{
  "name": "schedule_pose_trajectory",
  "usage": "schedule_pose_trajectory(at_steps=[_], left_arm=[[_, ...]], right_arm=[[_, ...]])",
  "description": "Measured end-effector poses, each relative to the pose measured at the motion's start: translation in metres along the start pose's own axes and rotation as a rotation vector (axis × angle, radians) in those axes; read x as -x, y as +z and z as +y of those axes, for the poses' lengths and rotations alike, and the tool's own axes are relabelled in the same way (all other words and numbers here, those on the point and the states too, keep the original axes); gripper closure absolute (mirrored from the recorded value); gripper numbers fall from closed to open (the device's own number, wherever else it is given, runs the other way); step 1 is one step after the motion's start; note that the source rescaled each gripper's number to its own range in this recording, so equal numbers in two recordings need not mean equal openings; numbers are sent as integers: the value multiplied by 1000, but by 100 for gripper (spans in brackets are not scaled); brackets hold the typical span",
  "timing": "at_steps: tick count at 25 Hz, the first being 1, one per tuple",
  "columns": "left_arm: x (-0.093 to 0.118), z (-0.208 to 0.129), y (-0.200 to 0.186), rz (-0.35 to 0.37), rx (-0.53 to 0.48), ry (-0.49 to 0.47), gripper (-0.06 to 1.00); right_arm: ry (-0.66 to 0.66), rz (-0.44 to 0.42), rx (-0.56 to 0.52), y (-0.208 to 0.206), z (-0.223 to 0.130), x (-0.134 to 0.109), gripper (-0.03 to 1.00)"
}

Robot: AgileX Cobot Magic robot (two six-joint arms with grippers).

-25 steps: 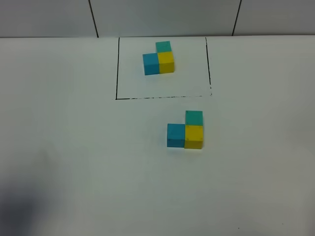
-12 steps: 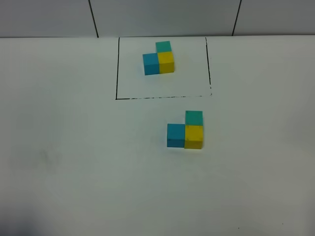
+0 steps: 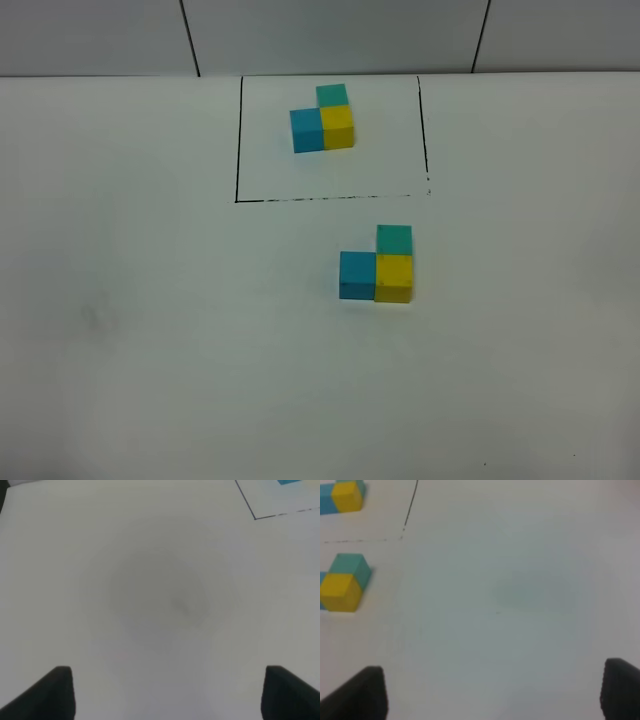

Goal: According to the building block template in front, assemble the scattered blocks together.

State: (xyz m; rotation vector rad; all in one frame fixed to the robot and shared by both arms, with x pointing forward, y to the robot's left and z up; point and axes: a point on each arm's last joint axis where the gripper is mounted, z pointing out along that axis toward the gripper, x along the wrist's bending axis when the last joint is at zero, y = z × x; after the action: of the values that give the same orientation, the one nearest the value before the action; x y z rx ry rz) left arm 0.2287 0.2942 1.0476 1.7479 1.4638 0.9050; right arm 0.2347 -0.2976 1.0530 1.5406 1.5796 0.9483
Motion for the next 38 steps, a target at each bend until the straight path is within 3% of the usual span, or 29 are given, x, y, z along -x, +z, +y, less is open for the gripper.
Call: schedule_pose_trajectory(at_steps=[38], left_arm=[[0, -3, 0, -28, -9, -66, 0]], right_arm=[[0, 0, 0, 0, 0, 0, 24]])
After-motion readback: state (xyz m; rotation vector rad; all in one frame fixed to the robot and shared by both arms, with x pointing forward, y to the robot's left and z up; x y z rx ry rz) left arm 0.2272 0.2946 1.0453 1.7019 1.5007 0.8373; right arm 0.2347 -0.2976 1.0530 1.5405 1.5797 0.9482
